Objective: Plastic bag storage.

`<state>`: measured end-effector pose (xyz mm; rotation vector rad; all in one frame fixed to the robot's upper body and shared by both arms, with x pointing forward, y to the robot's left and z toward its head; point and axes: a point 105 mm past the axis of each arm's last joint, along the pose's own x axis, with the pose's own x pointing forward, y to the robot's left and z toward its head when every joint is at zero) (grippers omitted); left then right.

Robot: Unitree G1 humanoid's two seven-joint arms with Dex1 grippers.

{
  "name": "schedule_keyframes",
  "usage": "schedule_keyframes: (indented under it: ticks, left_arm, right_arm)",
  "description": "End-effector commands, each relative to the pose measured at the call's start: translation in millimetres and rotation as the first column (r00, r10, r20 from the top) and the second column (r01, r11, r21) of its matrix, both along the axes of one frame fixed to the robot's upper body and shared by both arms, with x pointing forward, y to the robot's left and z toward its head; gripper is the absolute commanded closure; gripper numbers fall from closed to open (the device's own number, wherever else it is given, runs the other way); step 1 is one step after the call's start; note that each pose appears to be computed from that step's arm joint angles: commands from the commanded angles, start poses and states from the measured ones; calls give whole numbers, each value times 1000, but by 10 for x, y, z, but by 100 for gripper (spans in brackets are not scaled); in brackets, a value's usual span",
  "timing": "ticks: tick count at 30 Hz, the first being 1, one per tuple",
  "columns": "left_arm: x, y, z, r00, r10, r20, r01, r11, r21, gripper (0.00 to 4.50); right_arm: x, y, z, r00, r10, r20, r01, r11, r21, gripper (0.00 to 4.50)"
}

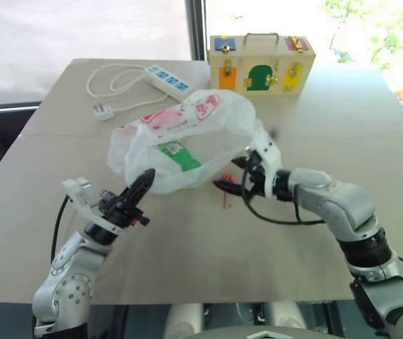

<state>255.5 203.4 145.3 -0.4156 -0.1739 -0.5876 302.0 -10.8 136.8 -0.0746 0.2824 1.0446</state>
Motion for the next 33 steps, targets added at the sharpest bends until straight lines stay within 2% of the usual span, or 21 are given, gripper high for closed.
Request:
schedule_keyframes:
  ticks: [1,5,8,16,22,25,27,30,31,33]
  left_arm:
    - [-26,-18,145,998,33,56,-33,999,0,450]
    - [33,45,207,992,99,72,-99,995,-10,450]
    - [52,15,226,992,104,75,-104,995,-10,450]
    - [47,-43,245,991,109,72,-108,994,-15,450]
    - [72,-79,227,993,97,66,-96,995,-13,450]
    - [81,-95,226,994,91,68,-90,996,-12,450]
    - [81,-102,225,994,87,69,-87,996,-9,450]
    - [63,-111,219,994,83,68,-82,997,-6,450]
    - [52,-115,214,994,81,67,-81,997,-6,450]
    - [22,-133,196,996,71,56,-70,998,-7,450]
  right_arm:
    - [68,114,-82,995,-73,74,80,993,-85,8]
    - [165,161,-222,985,-154,77,162,979,-120,8]
    - [226,133,-292,975,-170,141,195,964,-182,8]
    - [307,-164,-212,925,-168,341,265,928,-261,8]
    - [330,-295,-278,919,-226,323,312,919,-243,8]
    - [327,-309,-323,926,-238,293,313,919,-242,75]
    - [299,-323,-385,940,-239,242,298,922,-246,174]
    - [255,-323,-460,957,-241,165,275,931,-240,282]
    - [247,-309,-455,959,-244,147,272,936,-222,341]
    - [242,-250,-368,963,-245,114,260,953,-156,432]
